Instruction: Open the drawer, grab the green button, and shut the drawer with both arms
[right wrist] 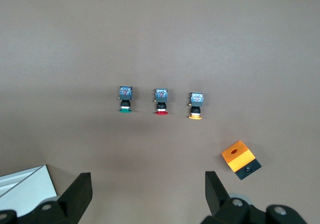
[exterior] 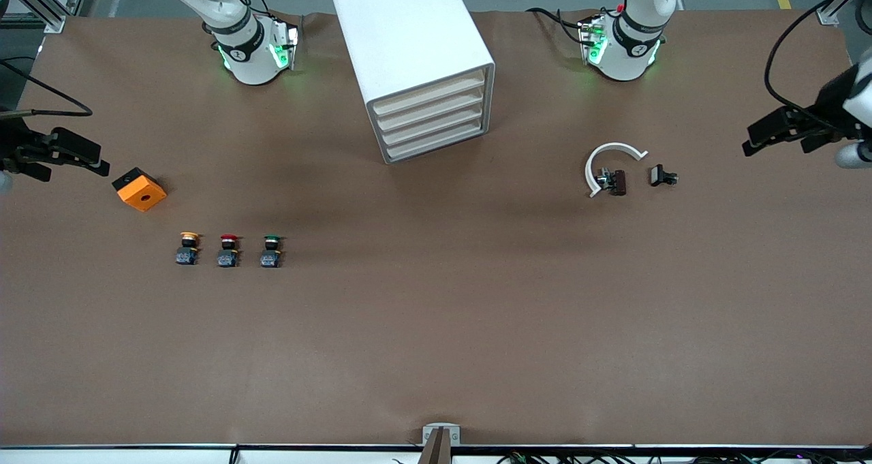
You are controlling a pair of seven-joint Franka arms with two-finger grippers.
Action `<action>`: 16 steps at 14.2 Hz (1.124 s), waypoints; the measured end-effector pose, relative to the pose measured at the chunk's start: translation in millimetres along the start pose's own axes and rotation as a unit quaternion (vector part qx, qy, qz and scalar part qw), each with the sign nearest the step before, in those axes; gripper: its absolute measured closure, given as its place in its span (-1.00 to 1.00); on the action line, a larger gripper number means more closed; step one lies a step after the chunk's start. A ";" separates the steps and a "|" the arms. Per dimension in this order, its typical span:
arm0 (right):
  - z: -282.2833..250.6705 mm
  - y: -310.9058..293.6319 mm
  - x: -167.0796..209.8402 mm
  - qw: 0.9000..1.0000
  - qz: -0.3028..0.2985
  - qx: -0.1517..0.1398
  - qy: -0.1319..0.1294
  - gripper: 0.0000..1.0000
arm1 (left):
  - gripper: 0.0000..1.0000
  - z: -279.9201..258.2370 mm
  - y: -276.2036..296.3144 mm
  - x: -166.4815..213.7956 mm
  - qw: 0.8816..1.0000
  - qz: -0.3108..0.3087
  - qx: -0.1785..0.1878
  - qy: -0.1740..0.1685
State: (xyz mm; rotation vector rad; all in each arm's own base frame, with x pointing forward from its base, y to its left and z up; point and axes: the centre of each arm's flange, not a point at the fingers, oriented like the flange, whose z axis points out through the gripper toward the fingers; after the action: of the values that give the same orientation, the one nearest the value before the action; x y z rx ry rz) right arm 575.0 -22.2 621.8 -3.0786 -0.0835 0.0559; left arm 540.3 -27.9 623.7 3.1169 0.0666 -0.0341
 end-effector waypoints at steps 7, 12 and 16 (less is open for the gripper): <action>0.1 -2.6 0.2 1.000 -0.002 0.000 0.000 -1.00 | -1.00 1.3 10.0 -19.5 1.000 0.004 0.009 0.011; 0.2 -3.5 0.3 1.000 -0.003 0.000 0.000 -1.00 | -1.00 1.6 13.7 -21.3 1.000 0.008 0.010 0.012; 0.9 -15.0 1.2 1.000 -0.014 -0.004 -0.001 -1.00 | -1.00 1.7 14.7 -21.2 1.000 0.009 0.010 0.012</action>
State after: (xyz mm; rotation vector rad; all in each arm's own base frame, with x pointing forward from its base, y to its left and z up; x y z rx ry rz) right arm 575.4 -7.1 621.7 -3.0840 -0.1264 0.0578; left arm 519.8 -43.5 622.7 3.1377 0.0391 0.0033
